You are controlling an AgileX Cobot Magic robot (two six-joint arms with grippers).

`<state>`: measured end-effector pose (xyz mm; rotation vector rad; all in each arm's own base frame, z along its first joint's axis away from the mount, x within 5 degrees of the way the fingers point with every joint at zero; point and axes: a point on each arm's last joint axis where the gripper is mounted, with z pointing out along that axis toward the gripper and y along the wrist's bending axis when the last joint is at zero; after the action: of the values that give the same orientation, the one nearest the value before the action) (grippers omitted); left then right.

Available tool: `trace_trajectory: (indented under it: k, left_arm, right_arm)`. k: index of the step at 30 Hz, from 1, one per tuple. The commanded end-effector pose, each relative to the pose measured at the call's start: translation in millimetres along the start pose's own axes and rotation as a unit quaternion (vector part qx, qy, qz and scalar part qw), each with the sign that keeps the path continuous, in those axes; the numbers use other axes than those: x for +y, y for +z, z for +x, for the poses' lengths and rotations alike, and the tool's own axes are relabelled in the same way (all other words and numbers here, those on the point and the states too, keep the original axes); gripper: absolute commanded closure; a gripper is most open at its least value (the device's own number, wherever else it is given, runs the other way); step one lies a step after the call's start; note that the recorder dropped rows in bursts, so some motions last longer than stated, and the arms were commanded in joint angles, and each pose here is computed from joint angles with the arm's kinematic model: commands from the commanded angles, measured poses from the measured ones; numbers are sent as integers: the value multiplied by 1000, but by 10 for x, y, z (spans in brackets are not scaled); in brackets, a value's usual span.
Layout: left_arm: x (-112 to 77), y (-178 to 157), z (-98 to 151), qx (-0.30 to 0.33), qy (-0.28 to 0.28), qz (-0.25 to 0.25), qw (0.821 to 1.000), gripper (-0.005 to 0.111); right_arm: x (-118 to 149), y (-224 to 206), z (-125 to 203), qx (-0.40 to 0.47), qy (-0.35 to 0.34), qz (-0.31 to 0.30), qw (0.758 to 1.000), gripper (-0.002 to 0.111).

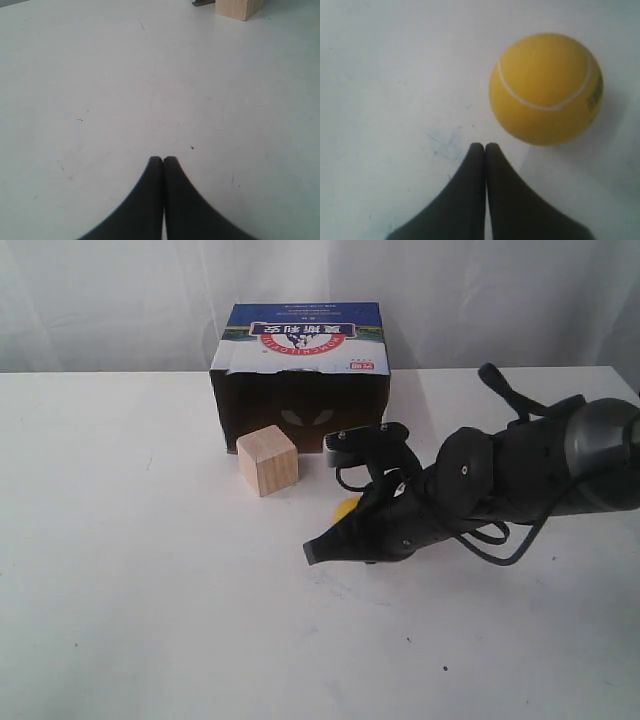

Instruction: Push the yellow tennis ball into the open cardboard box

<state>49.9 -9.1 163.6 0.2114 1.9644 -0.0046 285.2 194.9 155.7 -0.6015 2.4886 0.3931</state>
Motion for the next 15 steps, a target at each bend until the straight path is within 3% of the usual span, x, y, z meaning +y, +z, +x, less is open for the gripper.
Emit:
trace_trajectory:
  k: [1, 9, 15]
  left_arm:
    - [-7, 1, 6, -2, -2, 4, 1000, 107]
    - [-7, 1, 6, -2, -2, 4, 1000, 107]
    - [-7, 1, 6, -2, -2, 4, 1000, 107]
  right_arm:
    - [-51, -7, -80, -45, 5, 19, 999, 108]
    - [-97, -11, -173, -95, 1, 39, 995, 108]
    - [-119, 193, -120, -69, 2, 41, 997, 108]
